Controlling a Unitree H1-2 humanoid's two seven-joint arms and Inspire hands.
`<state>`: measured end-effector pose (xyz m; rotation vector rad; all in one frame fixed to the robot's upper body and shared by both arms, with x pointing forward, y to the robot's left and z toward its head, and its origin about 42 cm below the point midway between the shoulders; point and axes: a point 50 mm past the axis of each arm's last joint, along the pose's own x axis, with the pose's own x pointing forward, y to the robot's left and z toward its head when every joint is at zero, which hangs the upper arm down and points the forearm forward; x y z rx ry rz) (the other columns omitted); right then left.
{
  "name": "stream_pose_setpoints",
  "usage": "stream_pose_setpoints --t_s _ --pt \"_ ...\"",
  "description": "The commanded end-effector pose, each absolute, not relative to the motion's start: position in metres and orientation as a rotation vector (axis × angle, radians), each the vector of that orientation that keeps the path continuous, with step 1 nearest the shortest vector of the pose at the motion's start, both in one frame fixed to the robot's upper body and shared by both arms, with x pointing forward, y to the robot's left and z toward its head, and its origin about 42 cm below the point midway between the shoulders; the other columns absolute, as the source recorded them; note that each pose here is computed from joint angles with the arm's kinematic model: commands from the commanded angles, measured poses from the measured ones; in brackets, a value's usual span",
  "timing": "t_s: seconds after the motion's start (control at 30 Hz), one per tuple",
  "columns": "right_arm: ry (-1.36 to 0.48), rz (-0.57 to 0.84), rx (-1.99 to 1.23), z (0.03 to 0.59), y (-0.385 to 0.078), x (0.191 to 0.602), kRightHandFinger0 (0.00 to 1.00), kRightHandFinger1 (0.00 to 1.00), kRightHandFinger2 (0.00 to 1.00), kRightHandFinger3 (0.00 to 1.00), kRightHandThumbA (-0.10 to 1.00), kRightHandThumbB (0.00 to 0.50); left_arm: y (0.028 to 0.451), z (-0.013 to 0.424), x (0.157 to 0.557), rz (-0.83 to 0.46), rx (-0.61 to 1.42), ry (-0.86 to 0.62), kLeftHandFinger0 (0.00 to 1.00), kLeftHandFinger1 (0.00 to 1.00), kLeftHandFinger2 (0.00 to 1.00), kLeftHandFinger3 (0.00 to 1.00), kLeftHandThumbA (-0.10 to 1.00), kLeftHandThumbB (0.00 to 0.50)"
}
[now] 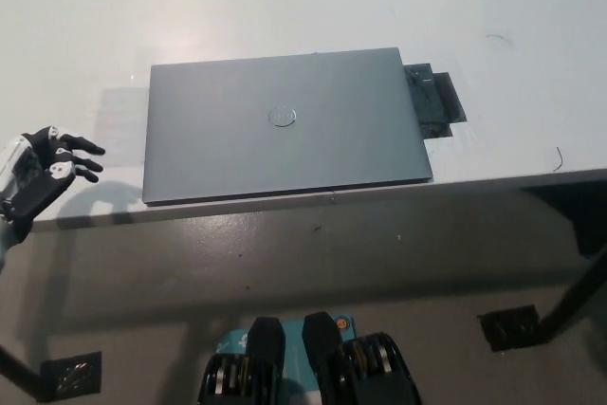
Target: The robot uses its right hand to push down on the lid of a laptop kept in the middle of the desk to close it
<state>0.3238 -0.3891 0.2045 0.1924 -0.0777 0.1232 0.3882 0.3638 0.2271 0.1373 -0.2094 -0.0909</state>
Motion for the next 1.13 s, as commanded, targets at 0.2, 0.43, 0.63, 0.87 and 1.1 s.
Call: stream_pose_setpoints --t_s 0.2,0.43,0.63,0.87,1.1 --pt "-0.167 0.108 0.161 0.218 -0.399 0.327 1.0 1.0 0.93 1.0 0.29 0.224 0.372 0.24 0.384 -0.074 0.152 -0.243 0.47 0.47 0.52 0.55 -0.1 0.112" --pt "-0.171 0.108 0.142 0.221 -0.397 0.327 1.0 1.0 0.92 1.0 0.28 0.222 0.372 0.239 0.386 -0.065 0.159 -0.232 0.48 0.47 0.52 0.54 -0.1 0.118" --pt "-0.158 0.111 0.138 0.223 -0.395 0.326 1.0 1.0 0.95 1.0 0.25 0.229 0.373 0.236 0.383 -0.072 0.16 -0.245 0.48 0.46 0.51 0.55 -0.1 0.105" --pt "-0.157 0.125 0.139 0.226 -0.396 0.33 1.0 1.0 0.93 1.0 0.24 0.222 0.37 0.237 0.38 -0.063 0.159 -0.235 0.46 0.46 0.53 0.54 -0.1 0.106" --pt "-0.153 0.121 0.119 0.229 -0.396 0.331 1.0 1.0 0.93 1.0 0.26 0.233 0.373 0.233 0.381 -0.074 0.158 -0.252 0.48 0.47 0.53 0.55 -0.1 0.104"
